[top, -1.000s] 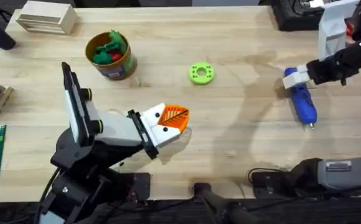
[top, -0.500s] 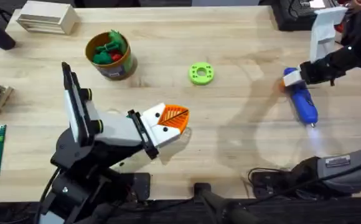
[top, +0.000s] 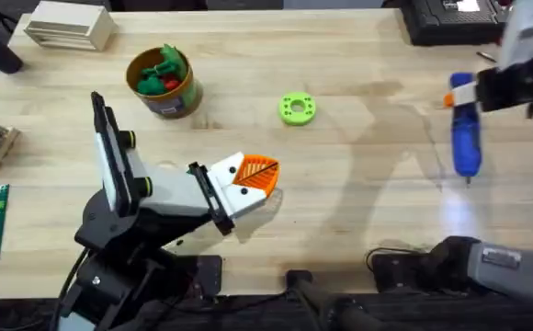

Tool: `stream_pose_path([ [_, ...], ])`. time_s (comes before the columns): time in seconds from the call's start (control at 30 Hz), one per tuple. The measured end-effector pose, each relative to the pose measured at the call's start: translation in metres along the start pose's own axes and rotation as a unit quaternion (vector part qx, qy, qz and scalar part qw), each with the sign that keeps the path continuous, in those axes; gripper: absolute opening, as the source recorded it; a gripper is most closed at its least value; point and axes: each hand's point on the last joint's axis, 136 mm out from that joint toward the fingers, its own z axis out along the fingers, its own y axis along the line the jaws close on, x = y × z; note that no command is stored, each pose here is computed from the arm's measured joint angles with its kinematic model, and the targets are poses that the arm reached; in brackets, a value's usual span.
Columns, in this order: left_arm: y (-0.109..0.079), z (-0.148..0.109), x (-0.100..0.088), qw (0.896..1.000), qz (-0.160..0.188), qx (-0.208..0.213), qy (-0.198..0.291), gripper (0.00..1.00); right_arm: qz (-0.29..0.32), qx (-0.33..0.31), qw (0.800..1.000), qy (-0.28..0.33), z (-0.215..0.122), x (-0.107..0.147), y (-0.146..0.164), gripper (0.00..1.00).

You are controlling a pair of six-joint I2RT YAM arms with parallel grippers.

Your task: Pick up the gripper from the table and insert it into the empty holder that is missing its gripper. Then pick up a screw, insert it into the mounting hole, and use the screwdriver to tighten it. Finally, clean up the table by picking up the vegetable and placing it into the bucket.

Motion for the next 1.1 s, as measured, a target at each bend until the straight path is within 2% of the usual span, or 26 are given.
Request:
stream_pose_path([
  [0.17, 0.000, 0.000, 0.000, 1.000, 0.000, 0.000, 0.000, 0.005, 0.009, 0.041, 0.995, -0.094, -0.061, -0.021, 0.000, 0.031],
  [0.2, 0.000, 0.000, 0.000, 1.000, 0.000, 0.000, 0.000, 0.005, 0.015, 0.055, 0.984, -0.168, -0.098, -0.034, 0.006, 0.031],
  [0.23, 0.000, 0.000, 0.000, 1.000, 0.000, 0.000, 0.000, 0.005, 0.017, 0.058, 0.979, -0.196, -0.111, -0.037, 0.010, 0.031],
  [0.43, 0.000, 0.000, 0.000, 1.000, 0.000, 0.000, 0.000, 0.005, 0.006, 0.037, 0.944, -0.328, -0.162, -0.037, 0.049, 0.031],
  [0.5, 0.000, 0.000, 0.000, 1.000, 0.000, 0.000, 0.000, 0.005, -0.018, 0.009, 0.923, -0.383, -0.178, -0.042, 0.073, 0.031],
  [0.53, 0.000, 0.000, 0.000, 1.000, 0.000, 0.000, 0.000, 0.005, -0.046, -0.043, 0.882, -0.466, -0.206, -0.052, 0.107, 0.031],
  [0.63, 0.000, 0.000, 0.000, 1.000, 0.000, 0.000, 0.000, 0.005, -0.060, -0.111, 0.838, -0.530, -0.233, -0.062, 0.139, 0.031],
  [0.87, 0.000, 0.000, 0.000, 1.000, 0.000, 0.000, 0.000, 0.005, -0.100, -0.286, 0.770, -0.562, -0.262, -0.070, 0.220, 0.031],
  [1.1, 0.000, 0.000, 0.000, 1.000, 0.000, 0.000, 0.000, 0.005, -0.171, -0.421, 0.678, -0.578, -0.299, -0.064, 0.300, 0.031],
])
